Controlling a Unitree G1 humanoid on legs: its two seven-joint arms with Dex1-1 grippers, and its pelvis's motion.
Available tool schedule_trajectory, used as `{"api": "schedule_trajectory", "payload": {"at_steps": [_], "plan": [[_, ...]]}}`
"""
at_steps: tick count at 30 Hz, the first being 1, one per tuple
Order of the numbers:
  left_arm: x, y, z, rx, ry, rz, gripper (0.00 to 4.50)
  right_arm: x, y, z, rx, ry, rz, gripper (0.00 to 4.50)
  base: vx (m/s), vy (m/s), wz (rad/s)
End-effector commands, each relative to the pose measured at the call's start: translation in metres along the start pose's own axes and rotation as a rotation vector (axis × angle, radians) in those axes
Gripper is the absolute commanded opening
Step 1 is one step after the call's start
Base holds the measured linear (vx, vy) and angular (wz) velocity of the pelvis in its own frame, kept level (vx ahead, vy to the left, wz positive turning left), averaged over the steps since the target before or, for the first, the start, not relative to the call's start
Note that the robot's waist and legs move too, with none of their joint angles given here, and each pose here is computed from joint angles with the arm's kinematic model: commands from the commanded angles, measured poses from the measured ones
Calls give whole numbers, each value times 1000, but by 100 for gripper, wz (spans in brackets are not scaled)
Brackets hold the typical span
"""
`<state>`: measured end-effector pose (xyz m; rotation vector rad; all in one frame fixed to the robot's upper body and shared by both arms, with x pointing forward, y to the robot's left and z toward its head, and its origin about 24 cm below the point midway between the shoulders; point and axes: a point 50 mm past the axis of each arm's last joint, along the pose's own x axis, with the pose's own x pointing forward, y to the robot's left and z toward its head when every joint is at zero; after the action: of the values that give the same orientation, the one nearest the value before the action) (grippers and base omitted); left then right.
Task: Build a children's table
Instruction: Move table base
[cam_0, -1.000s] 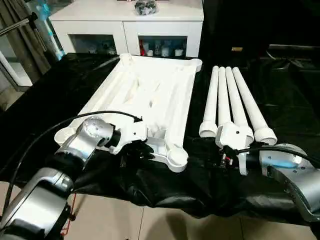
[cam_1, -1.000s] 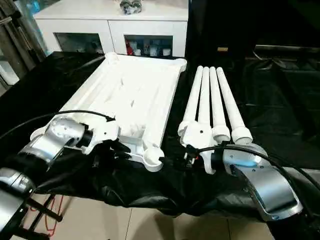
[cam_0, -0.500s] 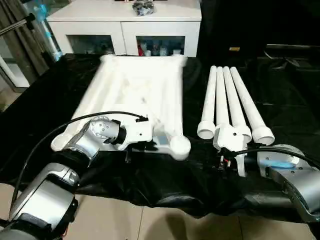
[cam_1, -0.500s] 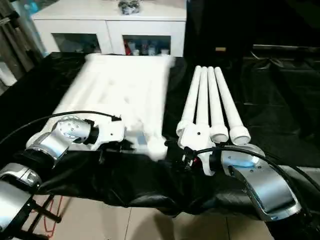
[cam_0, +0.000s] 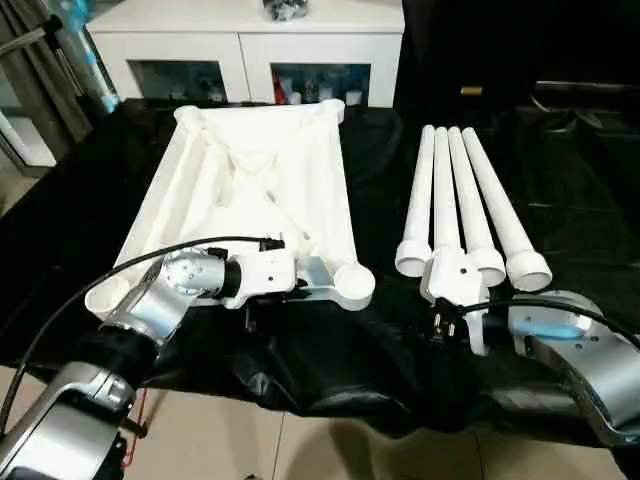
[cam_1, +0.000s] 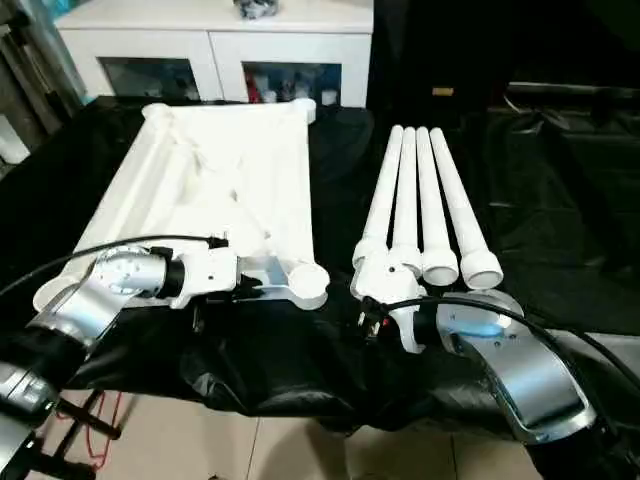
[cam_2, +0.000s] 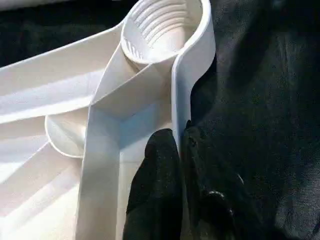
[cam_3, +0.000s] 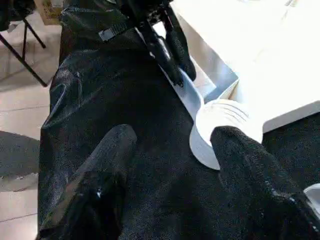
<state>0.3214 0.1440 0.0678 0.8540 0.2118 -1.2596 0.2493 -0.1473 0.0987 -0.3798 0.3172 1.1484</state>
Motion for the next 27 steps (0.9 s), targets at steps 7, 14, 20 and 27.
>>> {"api": "schedule_trajectory", "payload": {"at_steps": [7, 14, 20, 27], "plan": [[-16, 13, 41, 243, -112, 79, 2, 2, 0, 2, -14, -7, -8, 272, 0, 0, 0], [-13, 0, 37, 359, 0, -35, 2, 3, 1, 0, -9, -8, -13, 272, 0, 0, 0], [-16, 7, 32, 429, 110, -52, 2, 5, 3, 0, -3, -14, -20, 272, 0, 0, 0], [-27, 21, 33, 492, 210, -40, 2, 9, 5, -1, 7, -26, -33, 272, 0, 0, 0]]}}
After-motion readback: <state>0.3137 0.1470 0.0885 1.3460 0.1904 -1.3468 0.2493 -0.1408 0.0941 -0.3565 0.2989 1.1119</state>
